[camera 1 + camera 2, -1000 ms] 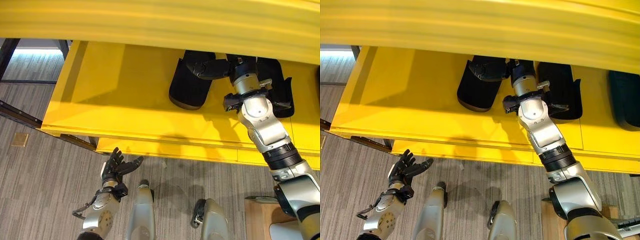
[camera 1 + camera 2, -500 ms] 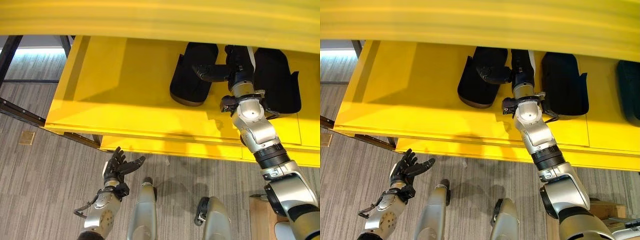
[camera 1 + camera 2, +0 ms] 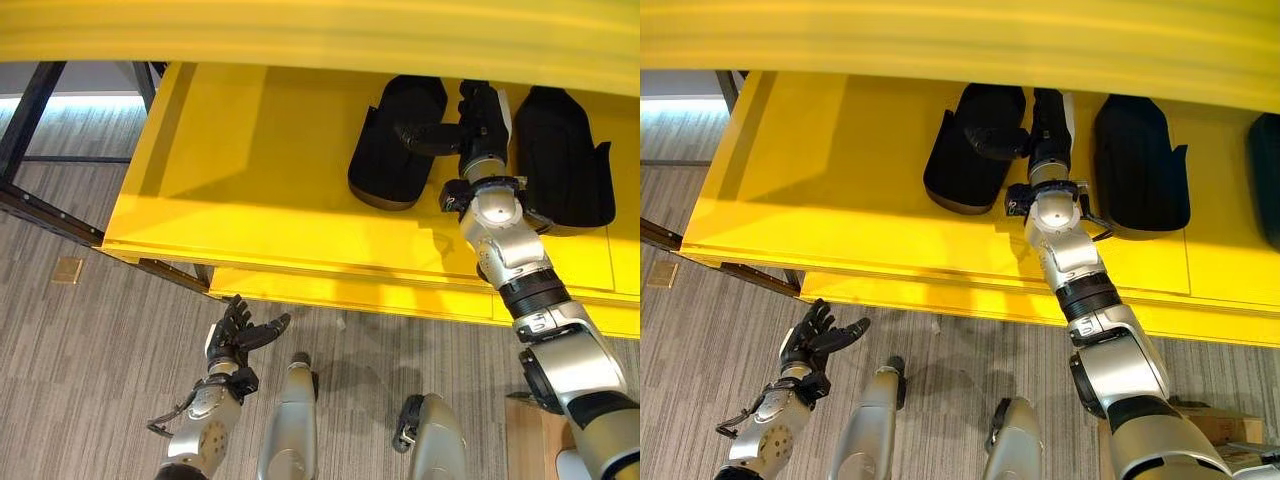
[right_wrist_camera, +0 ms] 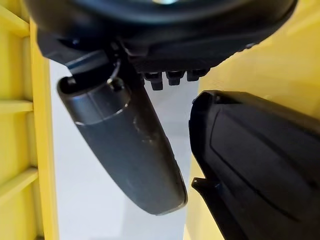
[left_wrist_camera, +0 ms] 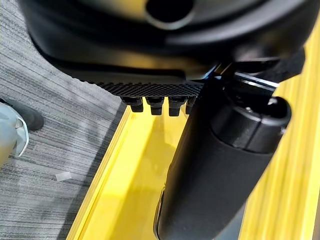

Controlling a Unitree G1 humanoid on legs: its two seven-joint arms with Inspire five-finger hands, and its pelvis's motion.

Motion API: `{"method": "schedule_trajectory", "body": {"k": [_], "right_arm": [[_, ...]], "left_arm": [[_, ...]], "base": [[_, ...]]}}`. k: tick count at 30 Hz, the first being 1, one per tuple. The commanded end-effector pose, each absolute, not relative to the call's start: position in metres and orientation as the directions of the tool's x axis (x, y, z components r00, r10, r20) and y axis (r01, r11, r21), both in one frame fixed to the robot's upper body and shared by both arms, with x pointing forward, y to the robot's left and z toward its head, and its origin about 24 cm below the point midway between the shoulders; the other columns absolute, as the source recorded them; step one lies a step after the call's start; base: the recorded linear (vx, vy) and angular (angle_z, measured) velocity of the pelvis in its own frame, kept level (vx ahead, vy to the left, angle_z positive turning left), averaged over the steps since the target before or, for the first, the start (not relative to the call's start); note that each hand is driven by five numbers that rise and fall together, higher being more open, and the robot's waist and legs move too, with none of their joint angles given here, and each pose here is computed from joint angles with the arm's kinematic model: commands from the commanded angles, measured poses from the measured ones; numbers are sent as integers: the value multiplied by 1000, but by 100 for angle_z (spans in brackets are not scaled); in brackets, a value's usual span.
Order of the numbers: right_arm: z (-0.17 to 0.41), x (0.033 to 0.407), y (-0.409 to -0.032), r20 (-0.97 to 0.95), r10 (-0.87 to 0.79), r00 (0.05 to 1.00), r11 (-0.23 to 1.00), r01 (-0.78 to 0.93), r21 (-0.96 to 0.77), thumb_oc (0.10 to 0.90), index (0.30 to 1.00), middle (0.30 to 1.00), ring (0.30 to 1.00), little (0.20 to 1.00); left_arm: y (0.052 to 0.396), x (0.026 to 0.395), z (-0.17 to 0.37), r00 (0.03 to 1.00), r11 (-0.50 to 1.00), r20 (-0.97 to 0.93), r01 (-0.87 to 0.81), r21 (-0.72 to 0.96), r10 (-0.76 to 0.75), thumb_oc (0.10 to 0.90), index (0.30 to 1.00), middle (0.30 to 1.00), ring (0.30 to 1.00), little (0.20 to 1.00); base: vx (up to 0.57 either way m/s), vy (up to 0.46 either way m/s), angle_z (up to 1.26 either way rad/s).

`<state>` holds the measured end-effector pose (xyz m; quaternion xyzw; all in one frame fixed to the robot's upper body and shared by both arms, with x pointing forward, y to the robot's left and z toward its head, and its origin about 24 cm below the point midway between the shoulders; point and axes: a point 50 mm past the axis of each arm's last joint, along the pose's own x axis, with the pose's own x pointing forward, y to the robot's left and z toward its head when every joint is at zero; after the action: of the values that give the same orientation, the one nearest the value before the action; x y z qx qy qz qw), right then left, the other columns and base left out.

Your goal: Move parts from the plastic box to the shelf.

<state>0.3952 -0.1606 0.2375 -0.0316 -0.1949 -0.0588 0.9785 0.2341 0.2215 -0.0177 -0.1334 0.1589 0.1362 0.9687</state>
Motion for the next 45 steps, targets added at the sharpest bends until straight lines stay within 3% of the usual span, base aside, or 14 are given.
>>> {"method": "schedule_trajectory", "body": {"k": [1, 13, 32, 45], "right_arm": [[334, 383, -157, 654, -103, 750, 990, 139, -3, 900, 1000, 1000, 1000, 1000], [343, 382, -179, 664, -137, 735, 971, 232, -57, 900, 1000, 1000, 1000, 1000], [336, 390, -179, 619, -75, 782, 931, 277, -237, 900, 1000, 1000, 1000, 1000], [352, 388, -182, 647, -53, 760, 901, 316, -296, 900, 1000, 1000, 1000, 1000]], "left_arm": [[228, 243, 13, 962, 943, -172, -249, -219, 214, 900, 1000, 1000, 1000, 1000], [231, 241, 14, 961, 943, -167, -254, -215, 221, 900, 1000, 1000, 1000, 1000], [229, 241, 18, 964, 941, -148, -250, -229, 221, 900, 1000, 1000, 1000, 1000], [233, 238, 16, 962, 936, -147, -261, -236, 231, 900, 1000, 1000, 1000, 1000]], "base": [[4, -13, 3], [5, -3, 2], [0, 0, 0], [3, -1, 1]]}}
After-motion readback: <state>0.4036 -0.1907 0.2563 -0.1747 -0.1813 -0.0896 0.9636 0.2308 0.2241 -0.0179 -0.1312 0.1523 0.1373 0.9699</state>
